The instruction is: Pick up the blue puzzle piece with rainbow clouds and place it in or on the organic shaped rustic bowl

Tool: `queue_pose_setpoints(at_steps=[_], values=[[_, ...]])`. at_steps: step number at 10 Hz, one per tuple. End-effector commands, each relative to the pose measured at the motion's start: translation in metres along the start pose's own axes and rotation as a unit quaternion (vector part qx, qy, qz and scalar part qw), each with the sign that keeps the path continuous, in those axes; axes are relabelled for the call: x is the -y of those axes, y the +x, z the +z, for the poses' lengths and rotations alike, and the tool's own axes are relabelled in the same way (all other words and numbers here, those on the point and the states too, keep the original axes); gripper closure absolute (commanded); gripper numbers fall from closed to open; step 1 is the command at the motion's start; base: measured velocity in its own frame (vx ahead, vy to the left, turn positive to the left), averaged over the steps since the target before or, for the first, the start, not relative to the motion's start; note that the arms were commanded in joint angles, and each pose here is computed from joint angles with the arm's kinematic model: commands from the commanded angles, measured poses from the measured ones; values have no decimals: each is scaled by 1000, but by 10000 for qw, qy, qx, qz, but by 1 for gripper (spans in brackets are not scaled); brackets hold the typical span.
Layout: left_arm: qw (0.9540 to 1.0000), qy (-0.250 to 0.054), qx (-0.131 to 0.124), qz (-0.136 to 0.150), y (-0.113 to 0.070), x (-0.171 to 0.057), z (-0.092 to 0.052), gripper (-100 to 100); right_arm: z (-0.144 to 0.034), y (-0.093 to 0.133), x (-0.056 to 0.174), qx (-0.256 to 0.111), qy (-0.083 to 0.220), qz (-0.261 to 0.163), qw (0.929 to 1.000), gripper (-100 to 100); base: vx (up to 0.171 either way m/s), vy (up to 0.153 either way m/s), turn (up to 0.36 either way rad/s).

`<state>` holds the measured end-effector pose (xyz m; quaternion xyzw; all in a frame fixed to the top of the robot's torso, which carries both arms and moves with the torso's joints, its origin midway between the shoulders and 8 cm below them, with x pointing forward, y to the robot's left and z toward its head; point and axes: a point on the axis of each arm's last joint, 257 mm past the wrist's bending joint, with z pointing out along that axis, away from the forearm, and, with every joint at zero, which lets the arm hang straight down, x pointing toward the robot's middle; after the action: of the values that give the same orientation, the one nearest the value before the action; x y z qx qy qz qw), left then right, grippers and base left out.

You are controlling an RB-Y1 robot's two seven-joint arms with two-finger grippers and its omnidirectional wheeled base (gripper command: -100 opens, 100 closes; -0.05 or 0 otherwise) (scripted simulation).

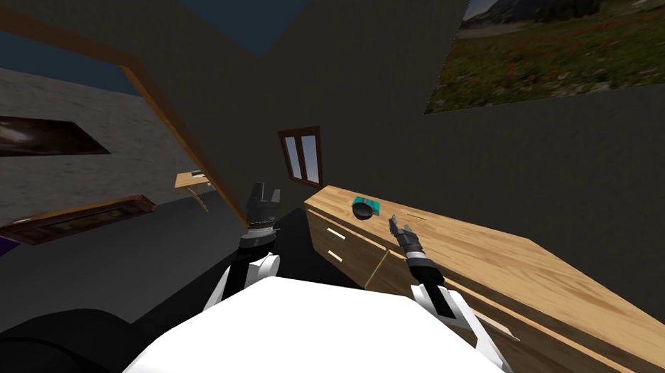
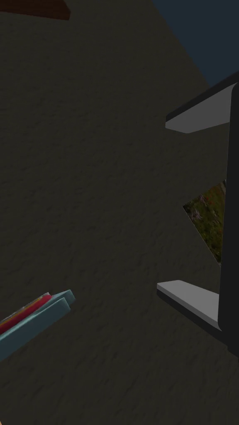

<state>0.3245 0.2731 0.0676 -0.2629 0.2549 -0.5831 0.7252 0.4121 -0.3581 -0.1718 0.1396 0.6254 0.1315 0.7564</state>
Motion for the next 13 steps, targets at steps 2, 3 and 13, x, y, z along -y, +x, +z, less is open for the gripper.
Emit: queue_pose_setpoints(at_steps=[2,3,13], values=[[10000,0,0,0,0,0,0,0,-2,14,33,-231,320,-462,9982,-100,89,90,-98],[10000,0,0,0,0,0,0,0,-5,20,55,-387,539,-773,9948,-100,131,137,-204],[10000,0,0,1,0,0,0,0,9,42,110,-821,959,-1644,9783,-100,65,96,-120]])
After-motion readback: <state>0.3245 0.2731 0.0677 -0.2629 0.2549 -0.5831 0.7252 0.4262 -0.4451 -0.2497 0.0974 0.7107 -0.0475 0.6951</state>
